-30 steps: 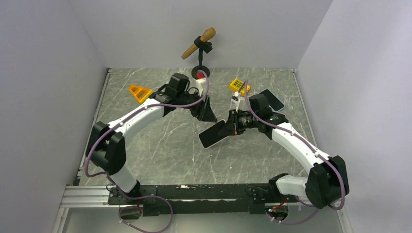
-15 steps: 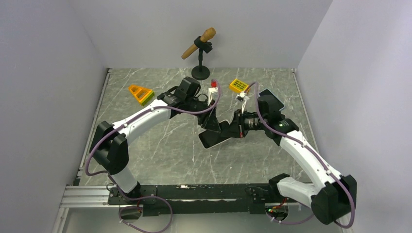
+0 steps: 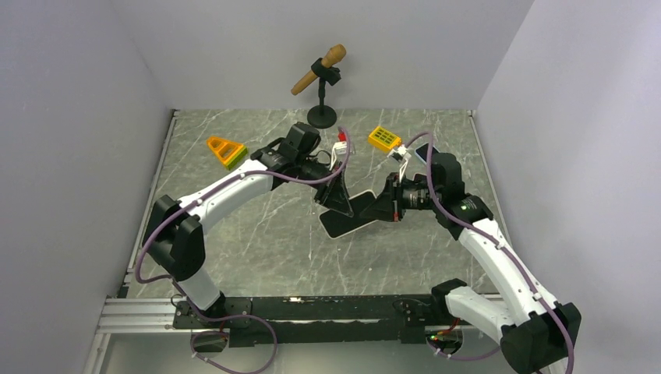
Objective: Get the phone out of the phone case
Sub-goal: Pick up the phone at the center of the board, then remove the phone case from the phone.
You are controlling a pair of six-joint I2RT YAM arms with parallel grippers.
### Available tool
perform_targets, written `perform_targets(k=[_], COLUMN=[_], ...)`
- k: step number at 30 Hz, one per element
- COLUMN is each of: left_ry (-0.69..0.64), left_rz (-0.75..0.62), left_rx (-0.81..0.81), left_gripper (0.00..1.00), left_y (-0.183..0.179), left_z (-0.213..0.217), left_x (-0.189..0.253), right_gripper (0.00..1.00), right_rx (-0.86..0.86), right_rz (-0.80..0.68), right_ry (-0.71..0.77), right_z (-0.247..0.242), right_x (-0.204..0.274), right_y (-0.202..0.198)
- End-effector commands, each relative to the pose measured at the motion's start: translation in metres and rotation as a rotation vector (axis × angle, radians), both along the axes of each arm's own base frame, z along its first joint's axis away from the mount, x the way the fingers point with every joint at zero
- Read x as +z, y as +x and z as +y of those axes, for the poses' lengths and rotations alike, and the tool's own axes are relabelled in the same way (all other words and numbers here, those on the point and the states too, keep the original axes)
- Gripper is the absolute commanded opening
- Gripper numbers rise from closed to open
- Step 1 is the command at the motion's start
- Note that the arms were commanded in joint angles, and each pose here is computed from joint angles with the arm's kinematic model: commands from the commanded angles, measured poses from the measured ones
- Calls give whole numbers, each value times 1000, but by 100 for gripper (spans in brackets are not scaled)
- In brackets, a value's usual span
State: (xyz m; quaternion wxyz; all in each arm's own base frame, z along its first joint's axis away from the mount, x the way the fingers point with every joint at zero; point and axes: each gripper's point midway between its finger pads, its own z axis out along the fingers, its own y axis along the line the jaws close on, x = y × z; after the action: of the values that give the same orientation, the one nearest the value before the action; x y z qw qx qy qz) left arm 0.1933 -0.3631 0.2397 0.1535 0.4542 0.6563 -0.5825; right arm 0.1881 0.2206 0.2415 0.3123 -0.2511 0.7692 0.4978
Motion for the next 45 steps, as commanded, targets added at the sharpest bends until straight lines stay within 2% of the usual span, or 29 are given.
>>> perform_targets(k=[1,2,3,5,6,10,15,18,22,28,29,30,31,32,34,35,37,38,40,42,43,45], left_ry=[-51,-57,-66,-107,-132,-236,-292,-308,-311,-335,-332,-318,-299,-281,-227,-202,-184,-175,-167,-165,-169,-191], left_rz=[-64,-68,-71,-84,-82,-49,12,19,26,37,30,31,27,14,-17,-20,-30,-28,-23,22,43,66], left_rx=[14,31,47,65,69,89,110,122,138,161,178,195,208,223,263,278,288,292,290,266,248,233], left_gripper=[0,0,0,0,0,0,0,0,0,0,0,0,3,20,50,61,72,73,73,68,61,39], left_y=[-4,-3,-3,-4,-5,-4,1,4,6,5,8,10,13,17,26,29,31,32,35,37,37,39], left_z=[-1,0,1,3,6,16,23,24,25,24,24,24,23,22,22,23,23,23,22,21,22,22], left_x=[29,33,39,55,64,89,96,99,99,103,102,100,97,96,84,79,75,72,68,65,64,66], right_gripper=[28,47,60,75,78,79,68,51,40,42,37,22,6,0,0,0,0,0,0,0,0,0], right_rx=[-189,-262,-315,-360,-353,-329,-349,-378,-357,-291,-283,-275,-267,-280,-340,-381,-456,-485,-505,-481,-436,-379], right_rz=[-110,-89,-65,-18,-10,-65,-88,-70,-39,-21,-27,-34,-36,-39,-42,-37,-34,-24,-8,30,68,99], right_ry=[68,67,78,142,182,345,507,589,666,732,741,756,778,796,813,799,750,721,701,685,669,683], right_z=[-6,-10,-12,-11,-8,-3,-4,-7,-2,17,18,19,18,15,4,-2,-14,-20,-32,-42,-44,-49], right_x=[49,48,47,48,50,70,84,85,88,86,88,92,96,98,102,100,100,99,100,101,99,99], right_y=[29,37,42,46,44,39,37,42,47,42,43,43,42,43,49,56,67,73,78,82,81,80])
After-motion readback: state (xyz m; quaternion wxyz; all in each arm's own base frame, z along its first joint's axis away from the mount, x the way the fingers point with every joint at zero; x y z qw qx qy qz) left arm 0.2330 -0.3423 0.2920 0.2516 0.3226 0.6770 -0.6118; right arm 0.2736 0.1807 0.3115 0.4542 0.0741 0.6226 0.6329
